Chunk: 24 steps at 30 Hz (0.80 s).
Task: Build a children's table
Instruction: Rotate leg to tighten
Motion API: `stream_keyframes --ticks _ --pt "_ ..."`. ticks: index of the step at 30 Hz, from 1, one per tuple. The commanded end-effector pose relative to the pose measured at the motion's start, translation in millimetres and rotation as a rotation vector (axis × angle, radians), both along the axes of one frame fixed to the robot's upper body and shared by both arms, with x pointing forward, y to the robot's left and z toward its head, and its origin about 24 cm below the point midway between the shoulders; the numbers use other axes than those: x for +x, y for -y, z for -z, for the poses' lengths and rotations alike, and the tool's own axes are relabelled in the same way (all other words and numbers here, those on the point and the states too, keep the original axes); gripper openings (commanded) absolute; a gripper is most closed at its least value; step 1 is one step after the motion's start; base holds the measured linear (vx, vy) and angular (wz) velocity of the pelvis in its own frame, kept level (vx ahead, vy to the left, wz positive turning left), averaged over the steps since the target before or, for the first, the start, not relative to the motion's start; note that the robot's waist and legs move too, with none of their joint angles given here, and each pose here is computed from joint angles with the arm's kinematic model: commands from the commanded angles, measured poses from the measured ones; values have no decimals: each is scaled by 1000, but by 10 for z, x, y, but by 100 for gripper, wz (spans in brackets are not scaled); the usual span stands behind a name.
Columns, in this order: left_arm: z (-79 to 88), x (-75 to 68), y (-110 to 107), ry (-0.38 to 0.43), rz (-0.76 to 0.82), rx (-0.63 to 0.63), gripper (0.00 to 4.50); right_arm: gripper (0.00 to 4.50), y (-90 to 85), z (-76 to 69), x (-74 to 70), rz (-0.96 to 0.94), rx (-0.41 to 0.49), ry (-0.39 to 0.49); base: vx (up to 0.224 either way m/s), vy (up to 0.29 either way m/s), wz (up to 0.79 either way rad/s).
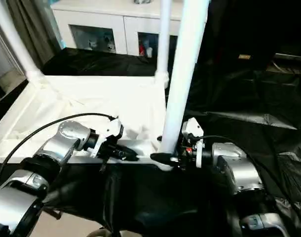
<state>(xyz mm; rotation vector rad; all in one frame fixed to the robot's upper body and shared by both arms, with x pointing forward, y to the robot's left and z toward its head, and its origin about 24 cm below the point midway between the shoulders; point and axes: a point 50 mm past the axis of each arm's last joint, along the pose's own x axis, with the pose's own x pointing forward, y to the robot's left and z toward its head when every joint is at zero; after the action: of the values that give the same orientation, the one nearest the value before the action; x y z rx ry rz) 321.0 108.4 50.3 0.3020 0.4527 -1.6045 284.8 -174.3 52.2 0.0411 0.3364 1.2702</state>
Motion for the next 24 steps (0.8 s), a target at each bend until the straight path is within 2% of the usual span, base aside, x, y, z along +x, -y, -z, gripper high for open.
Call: stream_keyframes --ticks 1,7,11,12,13,14,16,18,21,22,24 --pt "-80 3 51 14 28 -41 0 291 -43 2 -45 -50 8 -17 0 0 0" --pt "-85 11 71 33 2 -43 0 253 -92 47 -97 -64 10 -36 0 0 0" --pt "-77 73 157 90 -80 -51 0 234 -152 129 -93 23 6 -26 0 0 0" --pt "-67 124 223 124 -152 -45 0 231 -194 201 -44 129 -10 -19 0 0 0" --pt "-66 128 228 127 -158 -45 0 227 -197 208 -40 138 -12 -19 0 0 0" --pt "-64 185 308 166 -237 -40 0 223 -241 307 23 268 -66 -4 0 0 0" --pt "-69 228 382 192 -297 -36 0 220 -279 382 70 372 -105 3 0 0 0" --pt "-71 240 407 201 -313 -34 0 209 -292 404 86 408 -114 4 0 0 0" --pt "-94 311 536 245 -421 -30 0 202 -356 471 174 595 -130 1 0 0 0" --pt "-113 344 620 266 -480 -35 0 202 -399 508 218 683 -170 16 0 0 0" --pt "-122 357 669 281 -506 -40 0 202 -426 536 246 743 -192 13 -53 23 -4"
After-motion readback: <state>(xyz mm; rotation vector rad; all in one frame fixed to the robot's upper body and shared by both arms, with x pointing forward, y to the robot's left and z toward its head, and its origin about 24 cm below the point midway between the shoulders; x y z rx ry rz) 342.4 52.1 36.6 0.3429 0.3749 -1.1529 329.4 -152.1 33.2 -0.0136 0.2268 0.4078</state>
